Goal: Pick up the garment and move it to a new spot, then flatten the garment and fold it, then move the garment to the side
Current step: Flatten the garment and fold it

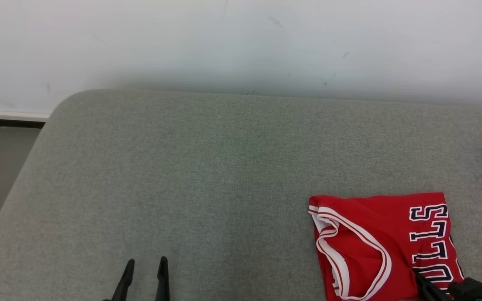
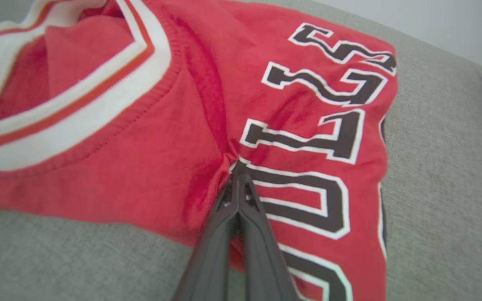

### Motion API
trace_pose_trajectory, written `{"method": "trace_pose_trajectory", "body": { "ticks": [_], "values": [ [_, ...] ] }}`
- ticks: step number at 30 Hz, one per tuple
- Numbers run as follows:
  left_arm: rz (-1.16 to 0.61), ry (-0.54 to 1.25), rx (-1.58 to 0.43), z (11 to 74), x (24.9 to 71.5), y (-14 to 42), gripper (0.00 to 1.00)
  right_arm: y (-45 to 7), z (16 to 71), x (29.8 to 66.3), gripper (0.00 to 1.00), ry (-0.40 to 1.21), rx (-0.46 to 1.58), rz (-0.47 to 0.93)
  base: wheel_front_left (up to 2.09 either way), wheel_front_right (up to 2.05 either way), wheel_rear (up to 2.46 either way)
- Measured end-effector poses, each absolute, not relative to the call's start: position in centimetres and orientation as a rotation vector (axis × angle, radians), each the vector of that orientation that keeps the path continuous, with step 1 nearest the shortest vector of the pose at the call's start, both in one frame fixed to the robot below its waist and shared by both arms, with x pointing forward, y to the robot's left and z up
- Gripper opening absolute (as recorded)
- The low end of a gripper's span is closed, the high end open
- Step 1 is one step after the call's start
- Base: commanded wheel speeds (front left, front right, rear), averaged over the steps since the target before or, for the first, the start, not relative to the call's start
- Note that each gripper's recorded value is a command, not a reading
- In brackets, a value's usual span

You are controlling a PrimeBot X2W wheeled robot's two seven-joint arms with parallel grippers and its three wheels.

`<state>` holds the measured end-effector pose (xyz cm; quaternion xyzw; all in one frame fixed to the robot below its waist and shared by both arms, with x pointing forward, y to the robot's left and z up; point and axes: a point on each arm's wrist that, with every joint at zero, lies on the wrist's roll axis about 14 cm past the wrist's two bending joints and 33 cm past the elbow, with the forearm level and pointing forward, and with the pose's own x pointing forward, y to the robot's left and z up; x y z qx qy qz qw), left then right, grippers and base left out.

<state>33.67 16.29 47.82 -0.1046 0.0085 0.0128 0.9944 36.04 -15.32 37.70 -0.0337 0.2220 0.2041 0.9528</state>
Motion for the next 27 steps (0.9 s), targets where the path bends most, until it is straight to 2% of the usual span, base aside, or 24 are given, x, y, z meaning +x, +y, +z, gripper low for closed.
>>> {"method": "trace_pose_trajectory", "body": {
  "ticks": [8,9,10,11,12,13,22,27],
  "values": [
    [-0.014,0.008,-0.214,48.2,34.0,15.2,1.0,-16.0,38.2,35.1,0.0,0.442,-0.066,0.398,0.0,0.0,0.0],
    [-0.017,0.007,-0.214,48.2,34.0,15.1,1.0,-16.0,38.5,35.1,0.14,0.429,-0.062,0.395,0.0,0.0,0.0],
    [-0.02,0.006,-0.214,48.2,34.0,15.0,1.0,-16.0,38.9,35.3,0.36,0.411,-0.057,0.391,0.0,0.0,0.0],
    [-0.024,0.004,-0.214,48.3,34.0,14.9,1.0,-16.1,39.4,35.4,0.51,0.392,-0.051,0.386,0.0,0.0,0.0],
    [-0.027,0.002,-0.214,48.4,33.9,14.8,1.0,-16.1,39.9,35.6,0.89,0.373,-0.048,0.384,0.0,0.0,0.0],
    [-0.03,0.001,-0.212,48.4,33.8,14.7,1.0,-16.2,40.4,35.7,1.0,0.351,-0.044,0.377,0.0,0.0,0.0],
    [-0.061,-0.038,-0.169,49.4,32.5,14.7,1.0,-20.6,46.2,35.1,1.0,0.12,-0.014,0.212,0.0,0.0,0.0],
    [-0.092,-0.061,-0.153,50.1,32.4,14.1,1.0,-23.4,48.2,33.5,1.0,0.039,-0.027,0.104,0.0,0.0,0.0]
  ]
}}
